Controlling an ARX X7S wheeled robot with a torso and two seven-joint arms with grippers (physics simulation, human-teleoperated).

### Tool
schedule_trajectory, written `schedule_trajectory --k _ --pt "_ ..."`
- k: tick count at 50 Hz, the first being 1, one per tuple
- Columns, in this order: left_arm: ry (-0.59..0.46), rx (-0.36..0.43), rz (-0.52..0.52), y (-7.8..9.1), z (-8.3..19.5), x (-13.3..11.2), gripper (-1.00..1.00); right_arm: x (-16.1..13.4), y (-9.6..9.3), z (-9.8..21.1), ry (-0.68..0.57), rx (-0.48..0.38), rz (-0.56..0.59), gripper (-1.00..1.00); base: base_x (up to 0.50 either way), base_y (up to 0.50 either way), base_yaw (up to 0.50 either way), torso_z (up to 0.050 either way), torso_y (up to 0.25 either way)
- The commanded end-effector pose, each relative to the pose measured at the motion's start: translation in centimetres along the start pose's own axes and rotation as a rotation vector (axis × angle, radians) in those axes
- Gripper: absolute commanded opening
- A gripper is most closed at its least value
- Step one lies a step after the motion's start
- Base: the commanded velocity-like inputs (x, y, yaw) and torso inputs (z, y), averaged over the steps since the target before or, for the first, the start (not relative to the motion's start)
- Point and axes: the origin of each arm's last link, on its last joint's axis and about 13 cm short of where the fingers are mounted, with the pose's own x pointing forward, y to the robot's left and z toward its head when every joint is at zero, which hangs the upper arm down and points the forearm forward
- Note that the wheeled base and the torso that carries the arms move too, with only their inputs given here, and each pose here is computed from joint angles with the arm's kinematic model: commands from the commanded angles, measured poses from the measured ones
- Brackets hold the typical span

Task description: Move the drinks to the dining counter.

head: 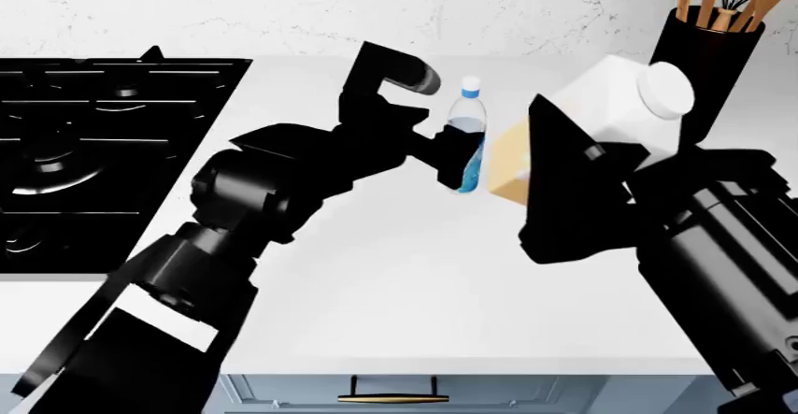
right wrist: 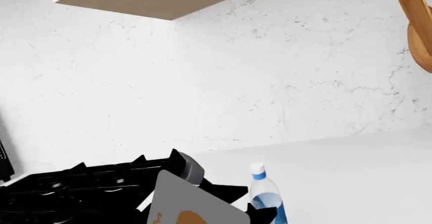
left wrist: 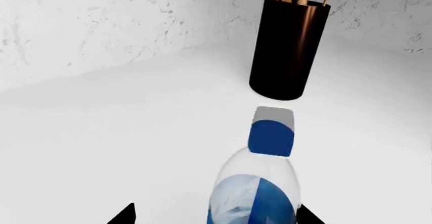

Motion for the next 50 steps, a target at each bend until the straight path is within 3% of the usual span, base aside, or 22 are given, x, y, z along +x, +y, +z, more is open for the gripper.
schedule_trajectory --k 1,14,18,19,33,38,40,41,42,46,49,50 --pt "0.043 -0.001 -0.036 0.1 -0.9 1.0 1.00 -0.2 -0.3 0.1 -0.016 -0.003 -0.011 -1.00 0.00 0.00 0.00 0.000 0.000" --pt "0.063 0.015 -0.098 -0.5 -1.8 1.6 1.00 -0.2 -0.3 0.0 -0.010 -0.007 -0.019 -1.00 0.00 0.00 0.00 0.000 0.000" --pt "0.058 0.032 -0.070 -0.3 -2.2 1.6 1.00 -0.1 -0.4 0.0 -0.008 -0.004 -0.023 -1.00 0.00 0.00 0.00 0.000 0.000" --pt "0.054 0.028 -0.069 -0.3 -2.1 1.6 -1.00 -0.1 -0.4 0.0 -0.008 -0.004 -0.022 -1.00 0.00 0.00 0.00 0.010 0.000" --pt "0.029 0.050 -0.037 0.2 -1.7 1.4 -1.00 -0.1 -0.4 -0.1 -0.004 -0.003 -0.016 -1.00 0.00 0.00 0.00 0.000 0.001" --pt "-0.044 0.081 0.046 0.6 -0.7 1.3 -1.00 -0.3 -0.3 0.0 -0.008 -0.002 -0.019 -1.00 0.00 0.00 0.00 0.000 0.000" --pt "-0.087 0.123 0.109 0.3 0.5 0.2 -1.00 -0.5 -0.1 0.1 -0.012 -0.003 -0.016 -1.00 0.00 0.00 0.00 0.000 0.000" --pt "-0.094 0.204 0.166 0.0 0.9 -0.4 -1.00 -0.6 0.0 0.2 -0.016 -0.005 -0.014 -1.00 0.00 0.00 0.00 0.000 0.000" --pt "-0.141 0.160 0.147 -0.8 1.8 -1.5 -1.00 -0.6 0.2 0.3 -0.022 -0.015 -0.012 -1.00 0.00 0.00 0.00 0.000 0.010" --pt "-0.251 0.287 0.248 -2.8 4.2 -5.2 -1.00 -0.8 0.8 0.3 -0.027 -0.011 0.018 -1.00 0.00 0.00 0.00 0.000 0.000" --pt "-0.322 0.299 0.334 -3.8 5.3 -7.9 -1.00 -1.2 1.4 0.4 -0.032 -0.015 0.037 -1.00 0.00 0.00 0.00 0.003 0.003" --pt "-0.323 0.302 0.315 -4.6 5.6 -9.3 -1.00 -1.3 1.6 0.4 -0.031 -0.019 0.040 -1.00 0.00 0.00 0.00 0.000 0.000"
